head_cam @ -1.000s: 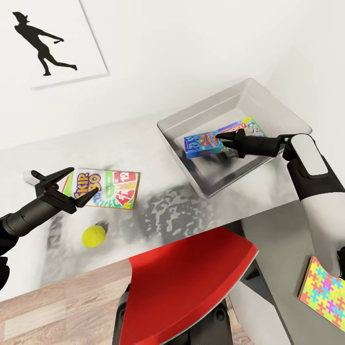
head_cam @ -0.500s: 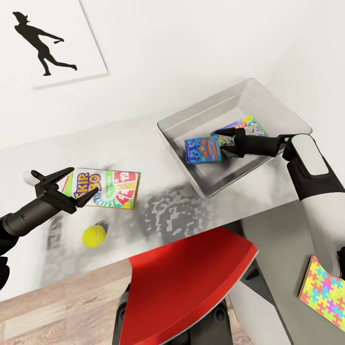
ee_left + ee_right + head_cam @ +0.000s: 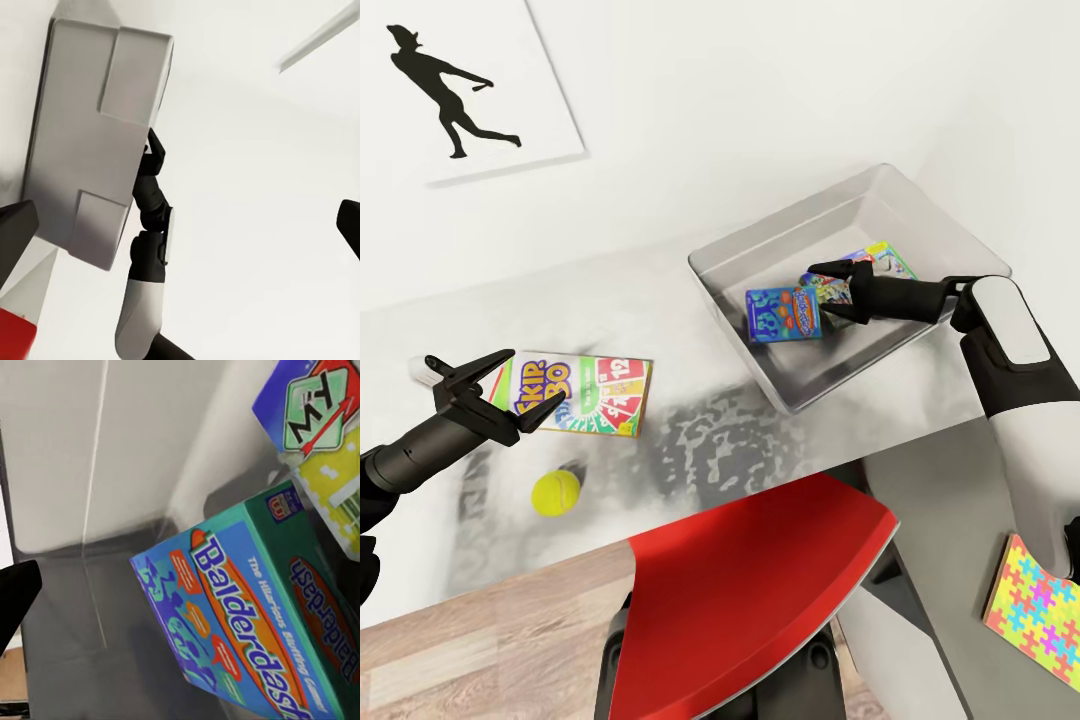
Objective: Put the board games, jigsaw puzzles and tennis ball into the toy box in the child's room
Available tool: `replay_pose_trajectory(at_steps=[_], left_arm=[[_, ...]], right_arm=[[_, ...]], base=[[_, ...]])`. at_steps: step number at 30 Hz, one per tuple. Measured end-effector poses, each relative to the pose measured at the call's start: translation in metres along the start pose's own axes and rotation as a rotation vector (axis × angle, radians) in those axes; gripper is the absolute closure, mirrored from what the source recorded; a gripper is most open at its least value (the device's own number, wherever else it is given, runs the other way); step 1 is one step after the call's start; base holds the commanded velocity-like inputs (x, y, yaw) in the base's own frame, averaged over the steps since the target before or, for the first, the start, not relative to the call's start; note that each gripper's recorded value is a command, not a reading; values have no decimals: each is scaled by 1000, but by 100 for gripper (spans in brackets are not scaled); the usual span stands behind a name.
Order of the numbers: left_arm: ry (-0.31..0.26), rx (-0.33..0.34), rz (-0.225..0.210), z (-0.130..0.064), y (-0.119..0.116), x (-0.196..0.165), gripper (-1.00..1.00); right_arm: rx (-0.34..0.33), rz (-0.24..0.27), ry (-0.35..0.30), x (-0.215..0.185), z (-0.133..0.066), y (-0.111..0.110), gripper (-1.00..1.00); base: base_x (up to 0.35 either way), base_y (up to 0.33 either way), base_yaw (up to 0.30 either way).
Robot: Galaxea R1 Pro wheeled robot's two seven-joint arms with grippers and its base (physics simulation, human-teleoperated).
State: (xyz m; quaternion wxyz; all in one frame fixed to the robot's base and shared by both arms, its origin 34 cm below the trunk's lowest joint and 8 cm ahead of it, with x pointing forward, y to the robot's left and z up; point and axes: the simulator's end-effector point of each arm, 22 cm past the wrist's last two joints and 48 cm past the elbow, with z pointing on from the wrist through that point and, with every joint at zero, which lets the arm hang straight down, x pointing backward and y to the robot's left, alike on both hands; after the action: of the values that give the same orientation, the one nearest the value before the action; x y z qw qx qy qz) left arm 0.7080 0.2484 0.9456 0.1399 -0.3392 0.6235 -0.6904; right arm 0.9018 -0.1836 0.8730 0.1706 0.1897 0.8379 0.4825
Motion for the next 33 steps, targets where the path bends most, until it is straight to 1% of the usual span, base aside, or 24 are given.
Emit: replay_pose_trajectory(at_steps=[9, 10, 12, 13, 14, 20, 23, 24, 25, 26, 27, 28, 33], left_arm=[[0, -1, 0, 0, 0, 0, -100], [0, -1, 0, 0, 0, 0, -100], [0, -1, -1, 0, 1, 0, -100], [0, -1, -1, 0, 1, 0, -100], [0, -1, -1, 0, 1, 0, -100], [0, -5, -1, 0, 2, 0, -100], [-1, -15, 2, 0, 4, 0, -100], [-1, -15, 2, 0, 4, 0, -100], [-1, -20, 3, 0, 5, 0, -100], [-2, -40, 9, 0, 10, 0, -100], [-2, -56, 13, 0, 13, -1, -100], [-2, -57, 13, 0, 13, -1, -100], [-10, -155, 37, -3, 34, -3, -100]], right_arm=[[-2, 10, -6, -3, -3, -2, -100], [11, -5, -9, -4, -4, -3, -100], [47, -67, -18, -7, -8, -2, -100], [26, -112, -34, -11, -15, 14, -100], [20, -138, -44, -14, -20, 22, -100], [1, -281, -109, -26, -53, 59, -100], [-15, -344, -152, -30, -74, 78, -100], [-14, -345, -153, -30, -74, 78, -100], [-21, -363, -168, -31, -82, 83, -100], [-32, -387, -196, -32, -97, 90, -100], [-34, -393, -210, -33, -103, 91, -100], [-34, -393, -211, -33, -103, 91, -100], [-42, -397, -272, -41, -128, 93, -100]], base=[[0, 0, 0], [0, 0, 0], [0, 0, 0], [0, 0, 0], [0, 0, 0], [0, 0, 0], [0, 0, 0], [0, 0, 0], [0, 0, 0], [0, 0, 0], [0, 0, 0], [0, 0, 0], [0, 0, 0]])
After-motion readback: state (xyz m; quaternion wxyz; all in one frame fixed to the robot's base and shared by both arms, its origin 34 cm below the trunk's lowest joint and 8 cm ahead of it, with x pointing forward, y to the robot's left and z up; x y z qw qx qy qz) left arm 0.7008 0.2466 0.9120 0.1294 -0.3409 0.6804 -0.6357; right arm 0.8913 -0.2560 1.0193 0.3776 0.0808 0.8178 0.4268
